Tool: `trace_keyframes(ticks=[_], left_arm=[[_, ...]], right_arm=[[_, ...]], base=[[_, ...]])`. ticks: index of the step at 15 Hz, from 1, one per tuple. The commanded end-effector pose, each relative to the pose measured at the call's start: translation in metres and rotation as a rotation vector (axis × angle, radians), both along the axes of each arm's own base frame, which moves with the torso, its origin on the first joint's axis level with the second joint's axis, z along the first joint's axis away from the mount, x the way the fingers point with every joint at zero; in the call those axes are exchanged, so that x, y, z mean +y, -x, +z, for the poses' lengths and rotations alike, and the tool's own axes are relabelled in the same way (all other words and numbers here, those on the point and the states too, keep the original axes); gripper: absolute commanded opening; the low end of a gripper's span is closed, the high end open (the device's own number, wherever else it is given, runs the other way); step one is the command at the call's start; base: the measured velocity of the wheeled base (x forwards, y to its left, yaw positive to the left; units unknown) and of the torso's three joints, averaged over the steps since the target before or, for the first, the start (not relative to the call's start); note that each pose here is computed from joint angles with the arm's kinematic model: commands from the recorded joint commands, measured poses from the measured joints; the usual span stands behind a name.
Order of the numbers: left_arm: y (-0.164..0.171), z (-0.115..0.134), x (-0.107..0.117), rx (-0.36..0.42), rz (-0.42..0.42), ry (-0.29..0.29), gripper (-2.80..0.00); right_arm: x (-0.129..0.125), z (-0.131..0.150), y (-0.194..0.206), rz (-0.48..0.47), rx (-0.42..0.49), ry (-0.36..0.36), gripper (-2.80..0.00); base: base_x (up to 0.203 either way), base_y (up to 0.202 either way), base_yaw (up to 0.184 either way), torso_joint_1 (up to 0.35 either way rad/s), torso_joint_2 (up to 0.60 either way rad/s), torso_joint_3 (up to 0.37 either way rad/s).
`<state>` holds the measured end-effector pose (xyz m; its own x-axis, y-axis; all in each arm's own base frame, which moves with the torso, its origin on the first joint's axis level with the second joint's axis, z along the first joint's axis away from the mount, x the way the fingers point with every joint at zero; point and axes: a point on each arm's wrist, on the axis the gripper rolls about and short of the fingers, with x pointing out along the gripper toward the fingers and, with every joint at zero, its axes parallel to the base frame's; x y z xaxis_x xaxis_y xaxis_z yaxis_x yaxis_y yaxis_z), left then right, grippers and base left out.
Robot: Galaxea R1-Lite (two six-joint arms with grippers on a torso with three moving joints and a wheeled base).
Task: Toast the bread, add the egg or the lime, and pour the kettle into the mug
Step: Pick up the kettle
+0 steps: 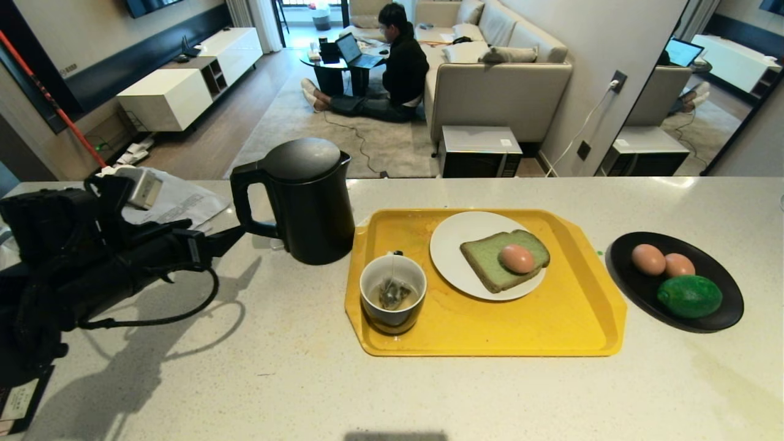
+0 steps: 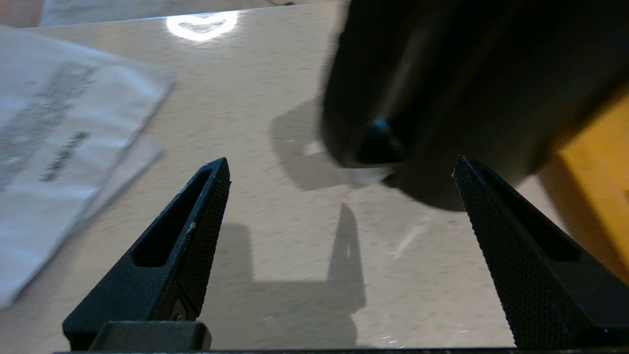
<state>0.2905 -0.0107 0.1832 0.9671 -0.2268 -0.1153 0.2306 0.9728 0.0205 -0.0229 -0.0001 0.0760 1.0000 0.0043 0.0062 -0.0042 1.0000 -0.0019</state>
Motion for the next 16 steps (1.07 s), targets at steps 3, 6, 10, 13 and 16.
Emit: trace_keyframes(ticks=[3,6,10,13,16], left_arm=[[0.012,-0.007,-0.042,-0.002,-0.068,0.021,0.0],[0.012,-0.005,-0.044,-0.013,-0.031,0.019,0.0],[0.016,-0.003,-0.04,-0.022,0.062,0.013,0.0],[0.015,-0.006,-0.036,-0.008,0.147,0.011,0.0],[0.009,-0.012,-0.037,0.008,0.143,0.006,0.0]], right_arm=[[0.0,0.0,0.0,0.0,0.0,0.001,-2.8],[0.0,0.0,0.0,0.0,0.0,0.001,-2.8],[0.0,0.0,0.0,0.0,0.001,0.001,-2.8],[0.0,0.0,0.0,0.0,0.001,0.0,-2.8],[0.0,0.0,0.0,0.0,0.002,0.0,-2.8]], base=[[0.0,0.0,0.0,0.0,0.0,0.0],[0.0,0.0,0.0,0.0,0.0,0.0],[0.0,0.0,0.0,0.0,0.0,0.0],[0.0,0.0,0.0,0.0,0.0,0.0],[0.0,0.0,0.0,0.0,0.0,0.0]])
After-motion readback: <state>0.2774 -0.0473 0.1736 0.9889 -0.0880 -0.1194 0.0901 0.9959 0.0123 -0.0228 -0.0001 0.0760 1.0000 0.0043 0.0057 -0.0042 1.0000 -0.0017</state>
